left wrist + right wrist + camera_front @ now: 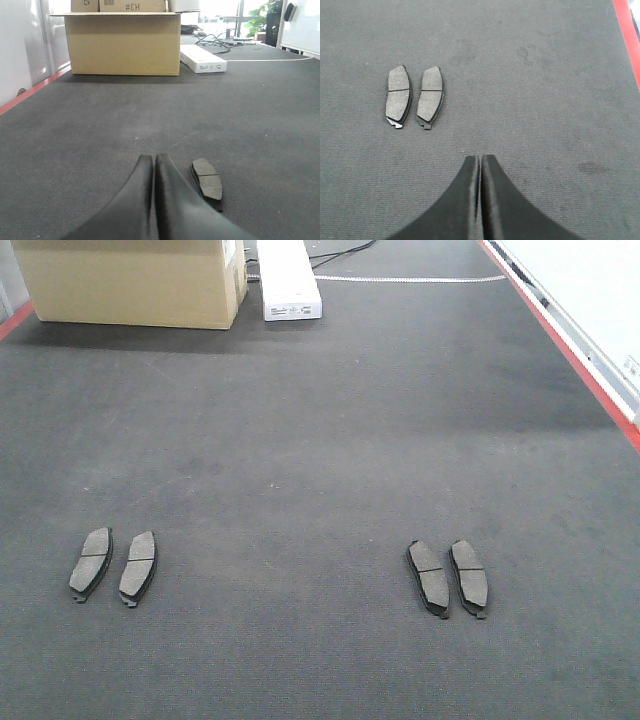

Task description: Move and align brake pads A on conveyor

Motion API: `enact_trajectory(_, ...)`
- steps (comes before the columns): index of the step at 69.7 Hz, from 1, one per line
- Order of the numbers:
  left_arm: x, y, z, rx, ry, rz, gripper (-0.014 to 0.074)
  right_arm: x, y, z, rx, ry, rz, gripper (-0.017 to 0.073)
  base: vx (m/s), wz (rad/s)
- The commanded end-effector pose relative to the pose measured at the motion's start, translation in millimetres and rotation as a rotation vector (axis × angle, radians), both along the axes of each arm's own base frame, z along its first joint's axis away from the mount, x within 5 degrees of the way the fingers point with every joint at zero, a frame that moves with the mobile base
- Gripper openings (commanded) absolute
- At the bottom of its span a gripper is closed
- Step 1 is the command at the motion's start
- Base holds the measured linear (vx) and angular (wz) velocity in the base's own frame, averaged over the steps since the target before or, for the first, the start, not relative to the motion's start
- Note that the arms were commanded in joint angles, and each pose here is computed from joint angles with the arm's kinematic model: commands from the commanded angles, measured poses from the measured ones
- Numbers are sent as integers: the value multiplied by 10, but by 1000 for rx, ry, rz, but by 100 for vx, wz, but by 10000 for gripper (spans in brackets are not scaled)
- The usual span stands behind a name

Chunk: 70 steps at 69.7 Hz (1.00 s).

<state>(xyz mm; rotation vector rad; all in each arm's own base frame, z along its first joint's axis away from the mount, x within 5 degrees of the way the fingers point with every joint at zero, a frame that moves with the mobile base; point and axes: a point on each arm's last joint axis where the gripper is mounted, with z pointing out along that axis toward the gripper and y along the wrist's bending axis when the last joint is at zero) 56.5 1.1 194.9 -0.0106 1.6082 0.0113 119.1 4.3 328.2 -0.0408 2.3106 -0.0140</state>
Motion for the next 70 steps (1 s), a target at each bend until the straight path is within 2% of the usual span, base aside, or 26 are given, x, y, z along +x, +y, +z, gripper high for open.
enact_trajectory(1,-4,-6,13,-9,-66,-8,-6,34,-16,120,-20,-84,0,-7,0,0)
enact_trajectory(12,-4,-6,13,-9,-66,-8,-6,18,-25,150,-33,-117,1,-7,0,0)
enact_trajectory(20,-4,-6,13,-9,-66,-8,-6,26,-32,189,-36,-213,0,-7,0,0)
enact_trajectory(26,-4,-6,13,-9,-66,-8,-6,15,-78,156,-30,-297,-38,-7,0,0)
enact_trajectory(39,-4,-6,12,-9,-65,-8,-6,-122,-188,-136,-51,-413,-133,-7,0,0)
enact_trajectory(46,-4,-6,12,-9,-65,-8,-6,-250,-199,-332,-59,-464,-158,-7,0,0)
enact_trajectory(70,-4,-6,11,-9,-64,-7,-6,-562,-141,-1083,-67,-614,-136,-7,0,0)
